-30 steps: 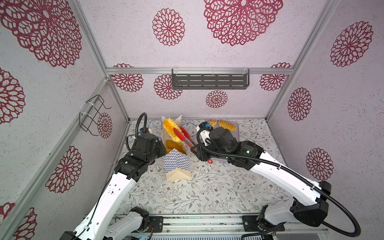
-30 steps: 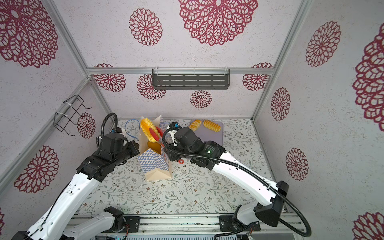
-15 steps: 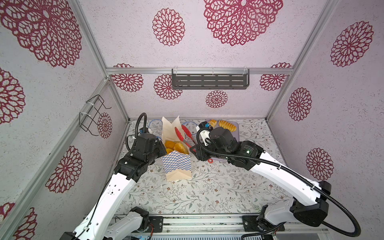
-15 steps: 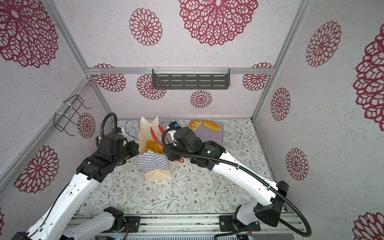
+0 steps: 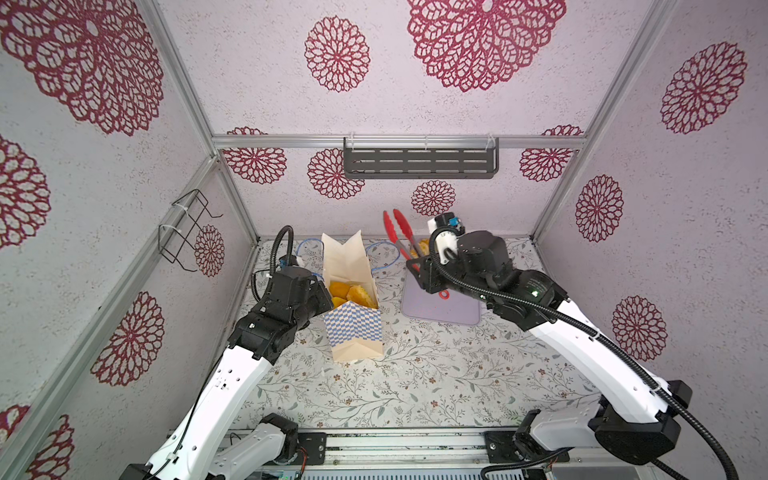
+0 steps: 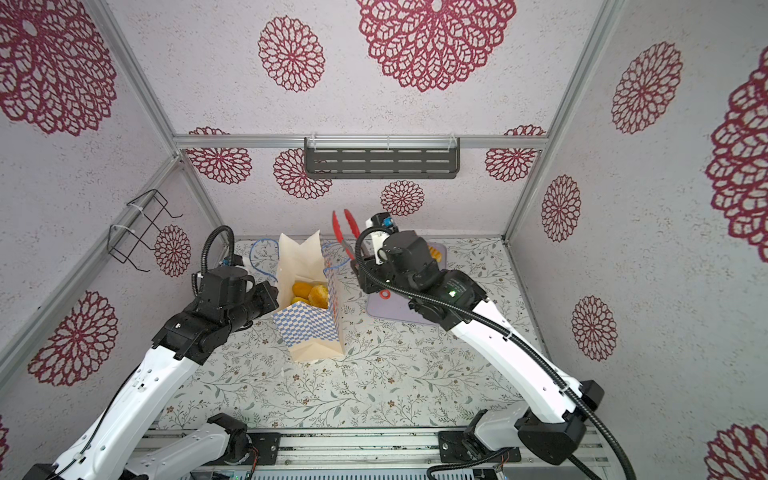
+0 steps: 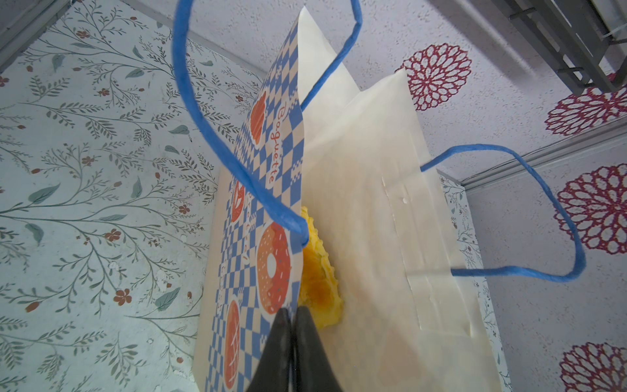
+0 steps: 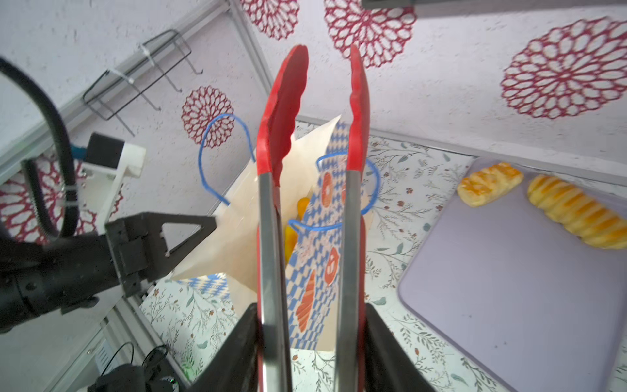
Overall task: Place the fake bread into the paper bag
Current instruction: 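Move the open tongs back to the yellow bun on the tray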
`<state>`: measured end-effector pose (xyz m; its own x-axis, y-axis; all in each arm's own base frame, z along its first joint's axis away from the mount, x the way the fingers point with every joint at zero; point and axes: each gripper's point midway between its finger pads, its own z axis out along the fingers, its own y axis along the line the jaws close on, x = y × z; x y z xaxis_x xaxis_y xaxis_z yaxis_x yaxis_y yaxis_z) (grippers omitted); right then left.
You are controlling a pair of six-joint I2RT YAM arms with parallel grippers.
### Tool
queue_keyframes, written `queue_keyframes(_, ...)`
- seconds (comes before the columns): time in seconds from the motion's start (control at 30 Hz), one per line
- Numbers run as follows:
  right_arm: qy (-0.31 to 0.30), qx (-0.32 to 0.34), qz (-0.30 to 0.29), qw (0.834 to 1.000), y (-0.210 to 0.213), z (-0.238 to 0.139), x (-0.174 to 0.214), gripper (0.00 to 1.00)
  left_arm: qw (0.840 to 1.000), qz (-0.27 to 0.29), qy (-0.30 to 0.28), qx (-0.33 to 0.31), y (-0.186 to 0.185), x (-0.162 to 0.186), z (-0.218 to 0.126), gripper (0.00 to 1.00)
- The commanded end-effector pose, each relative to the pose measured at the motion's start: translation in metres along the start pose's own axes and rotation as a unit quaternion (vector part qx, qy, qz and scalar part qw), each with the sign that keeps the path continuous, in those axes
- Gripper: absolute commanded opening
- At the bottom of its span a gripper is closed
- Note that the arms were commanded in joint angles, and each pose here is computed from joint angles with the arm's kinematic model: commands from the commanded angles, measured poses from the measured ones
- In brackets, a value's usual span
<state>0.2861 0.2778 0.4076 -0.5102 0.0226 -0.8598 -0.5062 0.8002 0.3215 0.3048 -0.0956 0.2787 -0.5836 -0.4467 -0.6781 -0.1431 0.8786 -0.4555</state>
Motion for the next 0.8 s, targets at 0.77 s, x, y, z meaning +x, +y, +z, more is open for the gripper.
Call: queue_keyframes(0.77, 0.084, 0.034, 0.249, 0.964, -0.229, 0.112, 0.068, 0.43, 1.0, 0.0, -0.021, 0.019, -0.009, -0.014, -0.013, 0.17)
